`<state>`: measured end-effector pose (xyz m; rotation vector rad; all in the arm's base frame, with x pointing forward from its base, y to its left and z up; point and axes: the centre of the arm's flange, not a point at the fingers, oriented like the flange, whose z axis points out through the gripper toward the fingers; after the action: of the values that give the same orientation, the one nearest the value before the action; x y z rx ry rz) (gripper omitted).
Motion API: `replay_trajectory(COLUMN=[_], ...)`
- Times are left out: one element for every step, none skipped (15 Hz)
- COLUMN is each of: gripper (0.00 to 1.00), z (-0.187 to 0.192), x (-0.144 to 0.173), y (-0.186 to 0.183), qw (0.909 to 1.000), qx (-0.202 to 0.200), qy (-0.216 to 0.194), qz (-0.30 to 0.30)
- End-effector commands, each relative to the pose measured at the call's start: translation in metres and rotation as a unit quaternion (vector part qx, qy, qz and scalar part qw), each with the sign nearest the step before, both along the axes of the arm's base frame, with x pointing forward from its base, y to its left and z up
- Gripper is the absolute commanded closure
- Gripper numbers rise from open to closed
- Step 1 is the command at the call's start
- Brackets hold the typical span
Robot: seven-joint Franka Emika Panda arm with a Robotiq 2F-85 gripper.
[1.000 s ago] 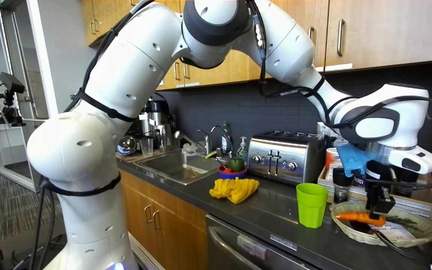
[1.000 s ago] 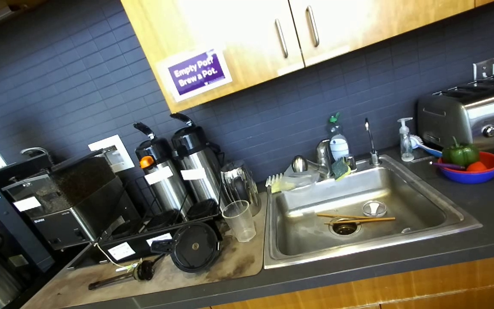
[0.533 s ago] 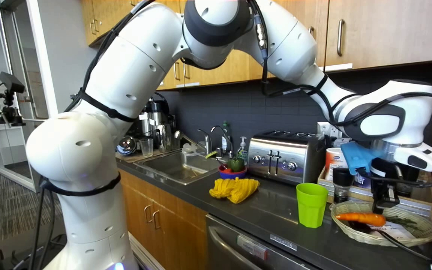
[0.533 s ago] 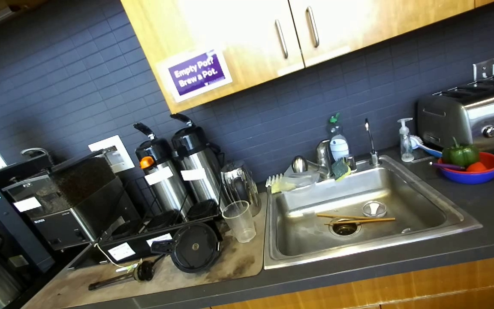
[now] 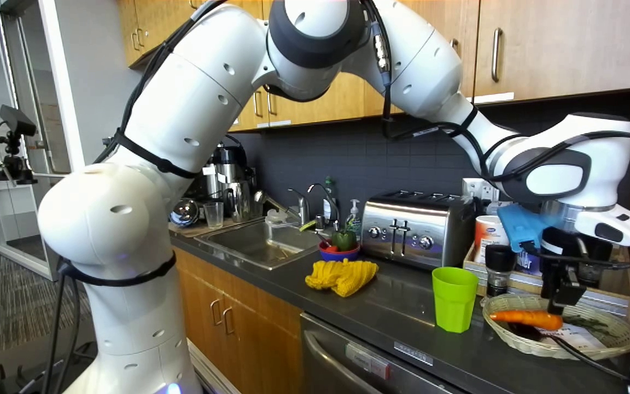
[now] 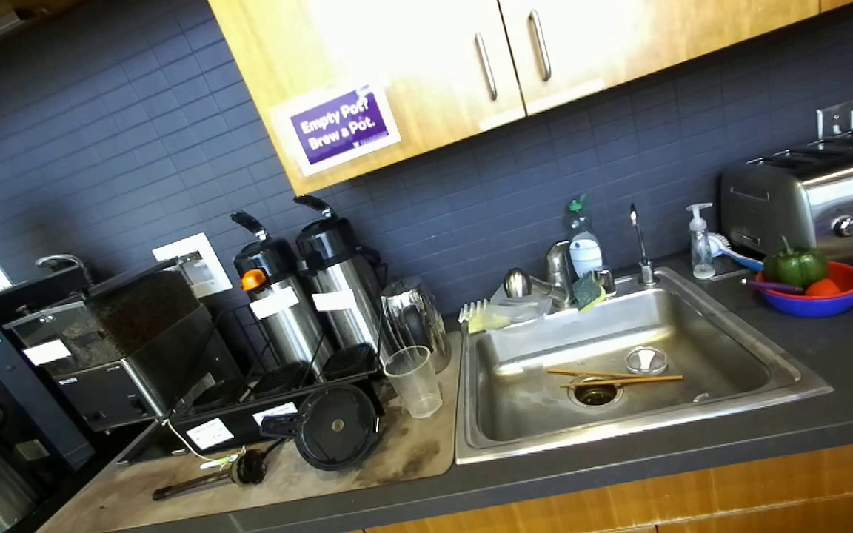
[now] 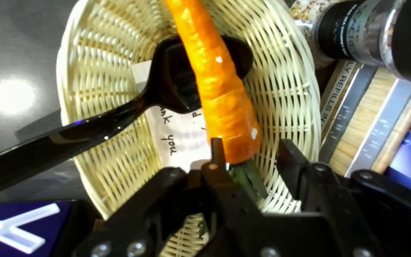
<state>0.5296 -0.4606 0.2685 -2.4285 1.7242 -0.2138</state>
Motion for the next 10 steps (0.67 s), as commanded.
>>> replay_trajectory(gripper=[0.22, 0.16, 0.09, 0.02, 0.0, 0.0, 0.0, 0.0, 0.0, 0.0], z=[-0.003, -0.006, -0.01, -0.013, -0.017, -0.02, -0.023, -0.025, -0.026, -0.026], x=[0.006, 0.007, 0.007, 0.007, 0.007, 0.007, 0.006, 0.005, 0.005, 0.004], y=[0.003, 0.006, 0.008, 0.011, 0.013, 0.014, 0.015, 0.015, 0.014, 0.014], qw=[0.9998, 0.9997, 0.9996, 0.9995, 0.9993, 0.9991, 0.999, 0.999, 0.999, 0.999], qx=[0.018, 0.022, 0.028, 0.032, 0.036, 0.039, 0.041, 0.042, 0.042, 0.042], qy=[-0.002, 0.0, 0.002, 0.005, 0.007, 0.009, 0.012, 0.012, 0.013, 0.013], qz=[0.003, 0.005, 0.008, 0.009, 0.01, 0.011, 0.01, 0.01, 0.009, 0.008])
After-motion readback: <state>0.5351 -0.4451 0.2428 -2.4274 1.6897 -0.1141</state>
